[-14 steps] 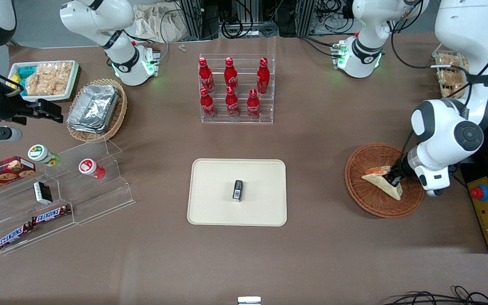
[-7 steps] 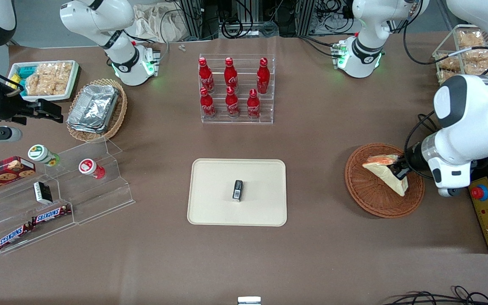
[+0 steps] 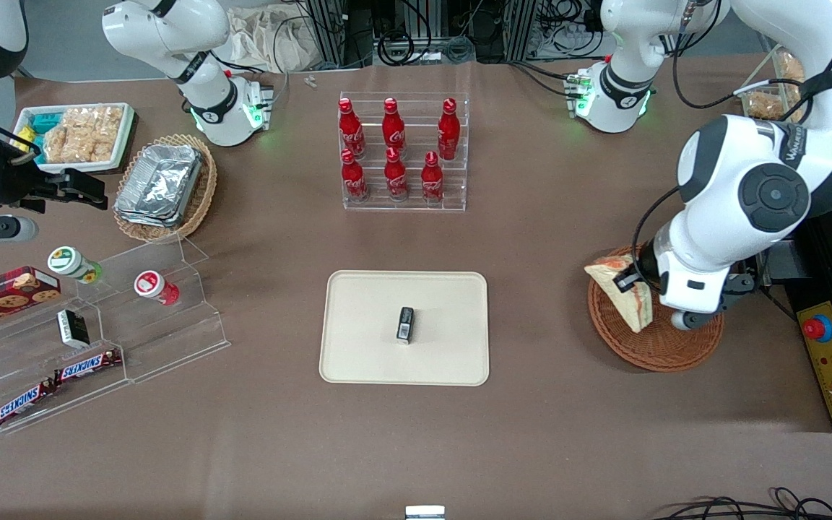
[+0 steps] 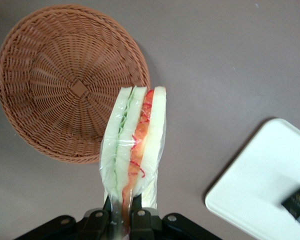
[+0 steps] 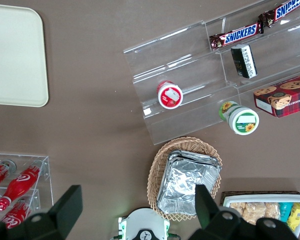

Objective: Place sandwich from basket to tray
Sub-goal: 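Carry the sandwich with the left gripper over to the cream tray, then lower the sandwich onto the tray beside the black pack and release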

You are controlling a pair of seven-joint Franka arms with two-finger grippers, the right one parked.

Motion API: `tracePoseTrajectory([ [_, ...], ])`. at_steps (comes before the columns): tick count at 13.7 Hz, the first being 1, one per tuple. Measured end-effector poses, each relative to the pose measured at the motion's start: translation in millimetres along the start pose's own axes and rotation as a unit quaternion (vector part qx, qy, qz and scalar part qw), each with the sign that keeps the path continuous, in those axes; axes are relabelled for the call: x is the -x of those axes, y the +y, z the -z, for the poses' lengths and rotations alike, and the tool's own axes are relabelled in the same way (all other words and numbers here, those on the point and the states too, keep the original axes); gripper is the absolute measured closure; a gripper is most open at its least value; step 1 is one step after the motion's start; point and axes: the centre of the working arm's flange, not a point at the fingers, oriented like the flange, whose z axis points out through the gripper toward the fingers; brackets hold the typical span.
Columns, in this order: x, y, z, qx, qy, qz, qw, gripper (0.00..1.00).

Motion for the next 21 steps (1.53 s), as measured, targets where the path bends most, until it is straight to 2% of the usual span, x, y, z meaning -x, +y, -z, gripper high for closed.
tracePoseTrajectory([
  [2,14,28,1,0.001,-0.006,-0.037,0.9993,0.85],
  [5,53,75,-11,-0.018,0.011,-0.110,0.9937,0.85],
  [6,68,89,-14,-0.019,0.016,-0.131,0.9911,0.85],
  [8,95,118,-23,-0.009,0.025,-0.165,0.9860,0.85],
  [10,112,142,-47,0.000,0.024,-0.189,0.9817,0.85],
  [15,116,181,-126,0.028,0.031,-0.225,0.9734,0.86],
  [18,113,194,-156,0.056,0.031,-0.229,0.9713,0.86],
  [21,111,197,-186,0.058,0.017,-0.231,0.9712,0.86],
])
